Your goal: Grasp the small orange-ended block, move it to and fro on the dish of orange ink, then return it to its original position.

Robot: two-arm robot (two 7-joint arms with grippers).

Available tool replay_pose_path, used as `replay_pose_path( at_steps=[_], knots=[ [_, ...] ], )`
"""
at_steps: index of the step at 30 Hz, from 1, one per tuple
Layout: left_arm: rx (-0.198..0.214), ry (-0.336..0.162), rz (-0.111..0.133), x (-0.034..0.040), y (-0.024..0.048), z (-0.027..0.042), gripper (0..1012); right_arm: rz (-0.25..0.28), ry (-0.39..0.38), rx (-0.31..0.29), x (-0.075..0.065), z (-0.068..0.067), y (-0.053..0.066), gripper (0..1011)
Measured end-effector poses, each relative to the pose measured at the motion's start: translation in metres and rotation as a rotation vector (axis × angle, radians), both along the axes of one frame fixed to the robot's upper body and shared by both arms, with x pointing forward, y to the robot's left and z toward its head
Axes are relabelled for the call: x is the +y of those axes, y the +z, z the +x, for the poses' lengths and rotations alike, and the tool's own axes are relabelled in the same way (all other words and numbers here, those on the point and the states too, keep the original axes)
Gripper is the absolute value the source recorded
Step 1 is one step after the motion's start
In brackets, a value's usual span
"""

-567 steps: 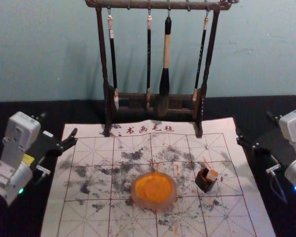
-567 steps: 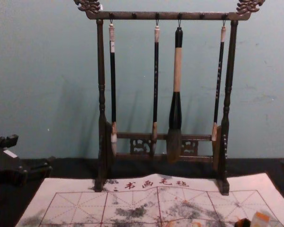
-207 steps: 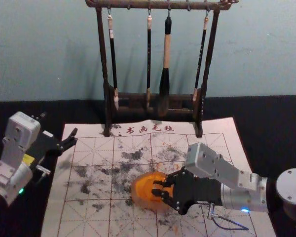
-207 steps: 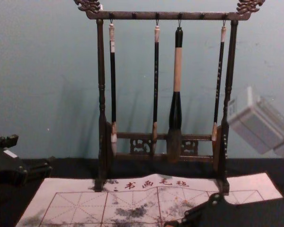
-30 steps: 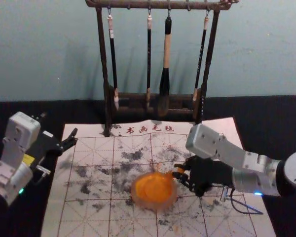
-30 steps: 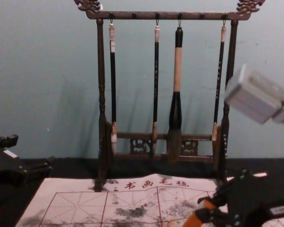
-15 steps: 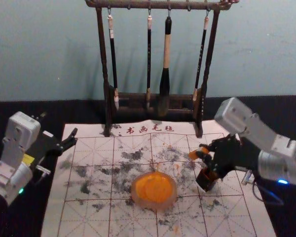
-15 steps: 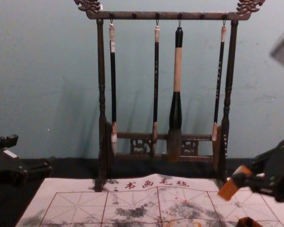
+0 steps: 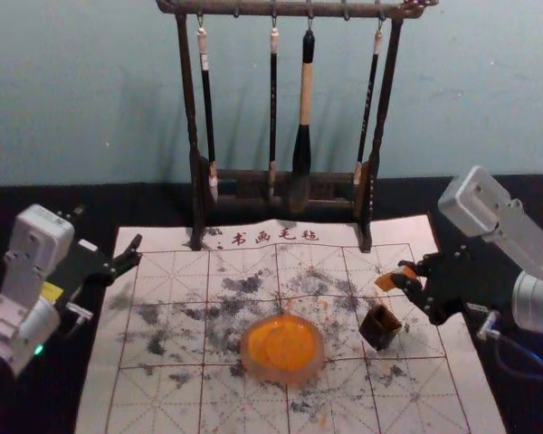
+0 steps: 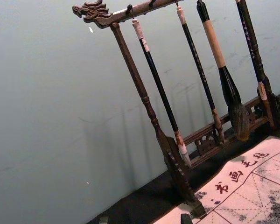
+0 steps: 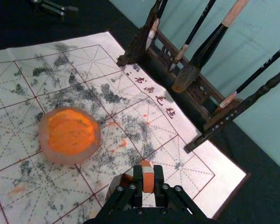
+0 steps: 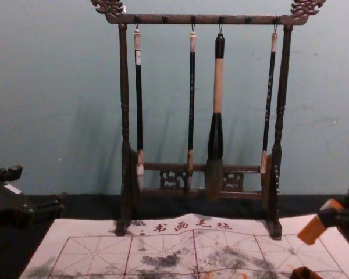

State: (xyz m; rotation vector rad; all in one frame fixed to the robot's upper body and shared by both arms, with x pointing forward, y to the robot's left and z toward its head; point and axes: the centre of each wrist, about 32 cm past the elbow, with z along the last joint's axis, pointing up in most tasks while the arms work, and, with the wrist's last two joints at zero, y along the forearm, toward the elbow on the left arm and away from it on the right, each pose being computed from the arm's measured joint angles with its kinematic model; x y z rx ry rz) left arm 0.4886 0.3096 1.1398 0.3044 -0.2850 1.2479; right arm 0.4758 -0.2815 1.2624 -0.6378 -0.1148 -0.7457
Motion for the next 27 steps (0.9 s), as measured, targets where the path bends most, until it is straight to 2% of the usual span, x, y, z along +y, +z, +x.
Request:
replay_pose_path(
  at_steps=[13, 27],
  knots=[
    [0.000, 0.000, 0.000, 0.0000, 0.0000, 0.0000, 1001, -0.014, 0.002, 0.043, -0.0064, -0.0090, -0.0022, 111],
    [0.000, 0.000, 0.000, 0.0000, 0.0000, 0.0000, 1001, -0.019, 0.013, 0.079, -0.0057, -0.0108, -0.0096, 111]
  ],
)
